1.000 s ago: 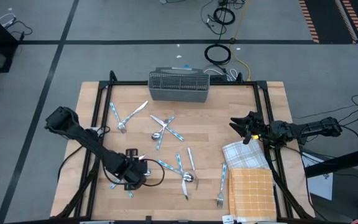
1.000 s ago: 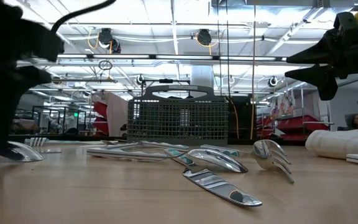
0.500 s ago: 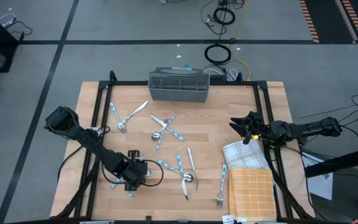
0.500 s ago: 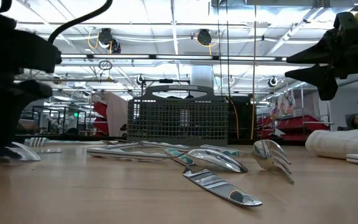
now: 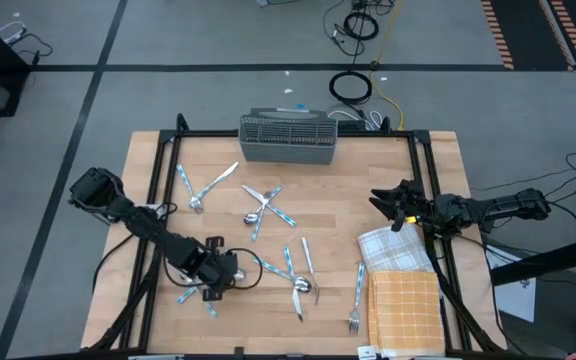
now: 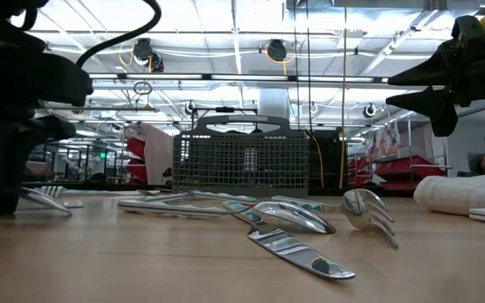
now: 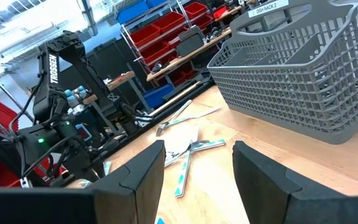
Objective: Sort silverware
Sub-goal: Put the bottom middle blue spoon into the gray silverware basket
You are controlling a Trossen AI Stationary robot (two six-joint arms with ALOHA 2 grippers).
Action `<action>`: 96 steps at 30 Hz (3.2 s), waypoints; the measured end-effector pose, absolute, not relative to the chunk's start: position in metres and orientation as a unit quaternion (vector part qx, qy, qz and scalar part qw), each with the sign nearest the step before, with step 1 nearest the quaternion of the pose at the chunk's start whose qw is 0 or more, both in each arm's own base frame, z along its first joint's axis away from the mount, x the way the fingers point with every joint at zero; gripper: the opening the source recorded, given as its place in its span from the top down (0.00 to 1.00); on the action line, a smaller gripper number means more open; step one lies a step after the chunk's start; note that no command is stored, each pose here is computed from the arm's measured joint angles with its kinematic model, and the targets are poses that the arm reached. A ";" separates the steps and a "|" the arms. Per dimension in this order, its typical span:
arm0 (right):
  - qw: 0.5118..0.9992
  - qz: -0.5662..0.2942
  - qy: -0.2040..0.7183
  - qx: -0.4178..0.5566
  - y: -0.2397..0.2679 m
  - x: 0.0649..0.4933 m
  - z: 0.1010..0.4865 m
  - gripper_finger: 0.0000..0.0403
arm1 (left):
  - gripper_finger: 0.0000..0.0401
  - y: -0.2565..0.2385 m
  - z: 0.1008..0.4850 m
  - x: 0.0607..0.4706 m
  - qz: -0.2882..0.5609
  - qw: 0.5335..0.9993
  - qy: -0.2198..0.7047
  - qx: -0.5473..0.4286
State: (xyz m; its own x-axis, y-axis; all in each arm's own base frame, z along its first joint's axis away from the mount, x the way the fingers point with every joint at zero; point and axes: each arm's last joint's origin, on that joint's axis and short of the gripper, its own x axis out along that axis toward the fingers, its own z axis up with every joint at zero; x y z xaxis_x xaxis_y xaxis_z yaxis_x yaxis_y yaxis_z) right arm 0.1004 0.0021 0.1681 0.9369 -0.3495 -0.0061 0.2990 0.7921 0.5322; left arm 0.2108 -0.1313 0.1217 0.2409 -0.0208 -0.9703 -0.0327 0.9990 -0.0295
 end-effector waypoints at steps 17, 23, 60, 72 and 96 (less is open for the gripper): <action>0.946 -0.172 -0.046 0.271 0.002 0.100 0.168 0.56 | 0.99 -0.136 0.145 0.233 0.049 0.808 0.585 -0.039; 0.946 -0.172 -0.046 0.272 0.002 0.100 0.168 0.56 | 0.99 -0.132 0.157 0.239 0.089 0.819 0.566 -0.033; 0.945 -0.178 -0.042 0.273 0.002 0.101 0.167 0.56 | 0.99 0.119 0.310 0.231 0.407 0.898 -0.168 -0.011; 0.940 -0.177 -0.045 0.290 0.002 0.101 0.167 0.56 | 0.99 0.165 0.253 0.253 0.422 0.900 -0.098 -0.049; 0.938 -0.176 -0.047 0.296 0.002 0.101 0.167 0.56 | 0.82 0.166 0.182 0.216 0.468 0.866 -0.096 -0.144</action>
State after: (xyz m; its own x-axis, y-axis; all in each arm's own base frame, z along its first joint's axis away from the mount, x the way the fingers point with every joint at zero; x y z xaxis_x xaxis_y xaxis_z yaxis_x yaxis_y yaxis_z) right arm 0.1011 0.0019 0.1672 0.9334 -0.3585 -0.0158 0.3026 0.7627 0.5716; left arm 0.2163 0.1660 0.1820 0.5429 0.8392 0.0319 -0.7839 0.5200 -0.3394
